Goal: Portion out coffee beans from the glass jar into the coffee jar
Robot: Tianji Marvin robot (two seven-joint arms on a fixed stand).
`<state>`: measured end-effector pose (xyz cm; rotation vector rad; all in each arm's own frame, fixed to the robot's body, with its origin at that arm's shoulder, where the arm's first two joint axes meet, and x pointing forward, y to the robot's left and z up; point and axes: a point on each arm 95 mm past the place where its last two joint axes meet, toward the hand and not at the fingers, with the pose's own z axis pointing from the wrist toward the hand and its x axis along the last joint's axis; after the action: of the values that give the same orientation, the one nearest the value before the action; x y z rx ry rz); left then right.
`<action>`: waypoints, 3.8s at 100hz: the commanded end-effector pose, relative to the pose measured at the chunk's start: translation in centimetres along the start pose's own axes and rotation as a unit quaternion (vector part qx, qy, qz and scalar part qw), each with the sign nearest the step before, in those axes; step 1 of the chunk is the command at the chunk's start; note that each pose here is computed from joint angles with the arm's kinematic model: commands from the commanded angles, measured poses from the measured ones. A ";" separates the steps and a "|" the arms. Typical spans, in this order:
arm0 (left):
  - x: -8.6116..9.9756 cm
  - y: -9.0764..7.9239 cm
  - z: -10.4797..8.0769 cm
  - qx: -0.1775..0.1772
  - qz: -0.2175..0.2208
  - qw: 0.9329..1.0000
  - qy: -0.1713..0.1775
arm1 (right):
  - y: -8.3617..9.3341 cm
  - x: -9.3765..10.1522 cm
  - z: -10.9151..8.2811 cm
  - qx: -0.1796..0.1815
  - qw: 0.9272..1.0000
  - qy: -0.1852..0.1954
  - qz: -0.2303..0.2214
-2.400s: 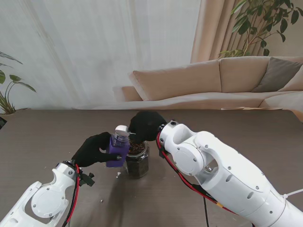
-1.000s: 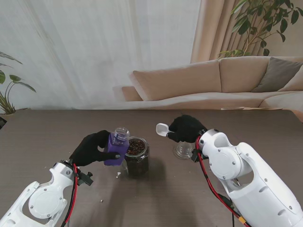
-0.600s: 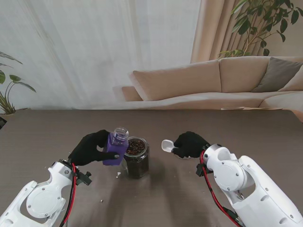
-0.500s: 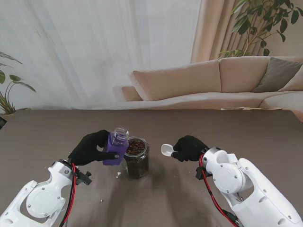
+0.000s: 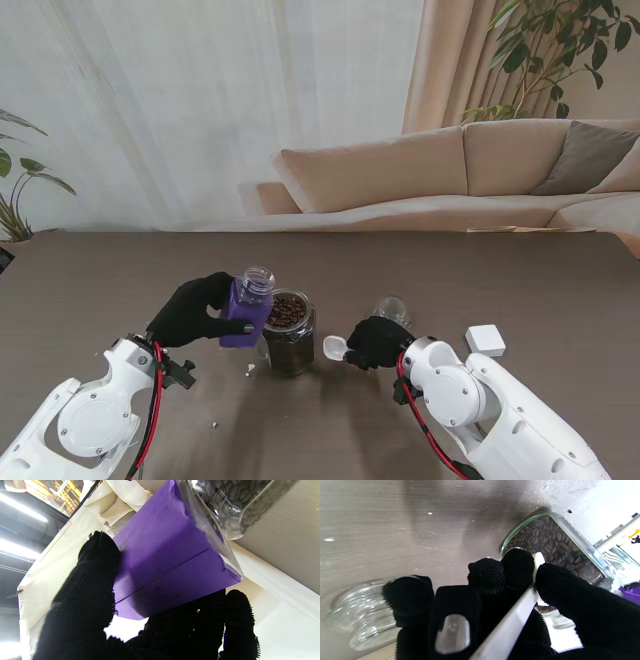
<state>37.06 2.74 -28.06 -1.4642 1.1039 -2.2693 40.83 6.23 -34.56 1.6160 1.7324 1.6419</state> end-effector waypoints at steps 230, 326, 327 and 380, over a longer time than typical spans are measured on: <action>1.1 0.4 0.2 -0.007 -0.003 1.000 0.000 | -2.5 -1.3 0.0 0.109 0.963 0.014 -0.247; 1.2 0.4 0.2 -0.011 -0.002 1.000 -0.001 | -3.1 -1.2 -0.1 0.107 0.959 0.032 -0.261; 1.2 0.4 0.2 -0.011 -0.002 1.000 -0.001 | -3.1 -1.2 -0.1 0.106 0.959 0.032 -0.261; 1.2 0.5 0.5 -0.012 -0.003 1.000 0.003 | 2.1 -0.5 -2.7 -0.009 0.972 -0.014 -0.234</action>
<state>36.77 1.73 -27.51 -1.4724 1.1124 -2.2683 39.95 3.99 -33.05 1.0945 1.9229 1.3800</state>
